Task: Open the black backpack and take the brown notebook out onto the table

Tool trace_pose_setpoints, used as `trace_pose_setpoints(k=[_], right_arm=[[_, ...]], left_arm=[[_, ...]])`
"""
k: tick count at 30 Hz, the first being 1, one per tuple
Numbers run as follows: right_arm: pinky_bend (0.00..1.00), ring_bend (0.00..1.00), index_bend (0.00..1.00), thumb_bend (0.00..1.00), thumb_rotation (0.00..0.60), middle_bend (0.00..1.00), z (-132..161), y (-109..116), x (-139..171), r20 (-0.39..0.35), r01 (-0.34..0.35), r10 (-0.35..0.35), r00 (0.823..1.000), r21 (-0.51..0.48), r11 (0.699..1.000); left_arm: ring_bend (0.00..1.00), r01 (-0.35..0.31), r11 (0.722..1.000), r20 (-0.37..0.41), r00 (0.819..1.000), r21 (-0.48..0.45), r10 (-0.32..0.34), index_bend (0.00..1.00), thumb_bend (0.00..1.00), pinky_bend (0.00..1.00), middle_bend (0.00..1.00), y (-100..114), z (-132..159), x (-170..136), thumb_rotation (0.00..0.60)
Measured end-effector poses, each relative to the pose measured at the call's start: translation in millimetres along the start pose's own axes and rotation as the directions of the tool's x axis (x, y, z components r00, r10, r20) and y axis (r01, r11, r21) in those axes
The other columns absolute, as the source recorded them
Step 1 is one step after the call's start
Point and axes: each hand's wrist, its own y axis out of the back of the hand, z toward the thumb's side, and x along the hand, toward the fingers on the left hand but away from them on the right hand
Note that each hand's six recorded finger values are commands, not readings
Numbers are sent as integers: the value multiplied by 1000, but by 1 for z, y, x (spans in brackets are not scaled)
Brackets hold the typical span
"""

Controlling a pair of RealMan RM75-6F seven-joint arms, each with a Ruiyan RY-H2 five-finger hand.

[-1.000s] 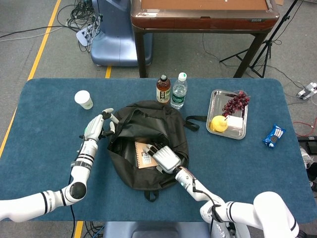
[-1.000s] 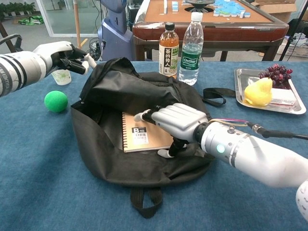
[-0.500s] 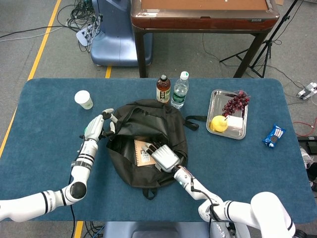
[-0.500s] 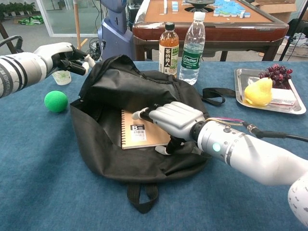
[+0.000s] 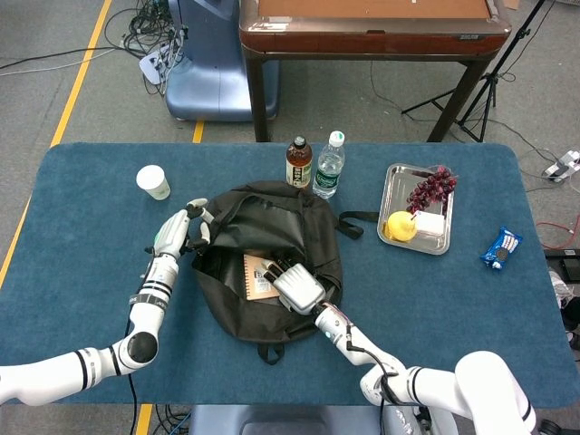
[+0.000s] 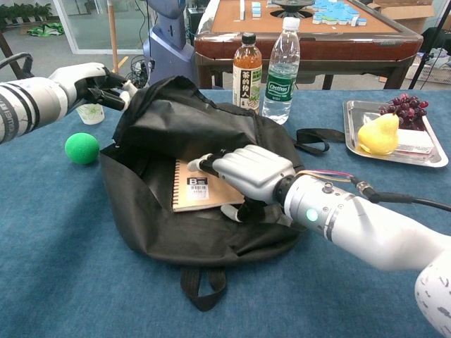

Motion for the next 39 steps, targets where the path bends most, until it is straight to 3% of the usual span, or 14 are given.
trace_pose_setpoints(k=[8,15,19,26,31,39], right_arm=[[69,37,133,560,600,141,1,2,0,2,21,-21,1000,0,1000],[80,105,372,578,600,233,2,11,-1,11,77,-77,997,-1,997],[131,162,526,605,600,307,1,17,-1,18,116,-116,993,-3,993],[247,282,695,660,600,443,1,26,3,23,176,-176,984,-3,984],[309,365,785,685,600,532,3,35,9,13,208,-208,978,-17,978],[421,483,833,694,600,638,5,63,34,-26,262,-264,964,-75,962]], left_arm=[[139,2,1000,-1,1000,-2,-2,471,623,102,142,-1,-1,0,600],[139,-3,1000,-1,1000,-6,3,471,623,103,142,1,-1,1,600],[139,-4,1000,-2,1000,-11,4,470,623,103,142,2,-1,1,600],[140,-1,1000,-3,1000,-13,1,469,623,107,142,2,0,1,600],[139,-3,1000,-2,1000,-15,3,468,623,107,142,3,0,2,600],[139,-2,1000,-3,1000,-14,2,468,623,107,142,6,-2,-1,600]])
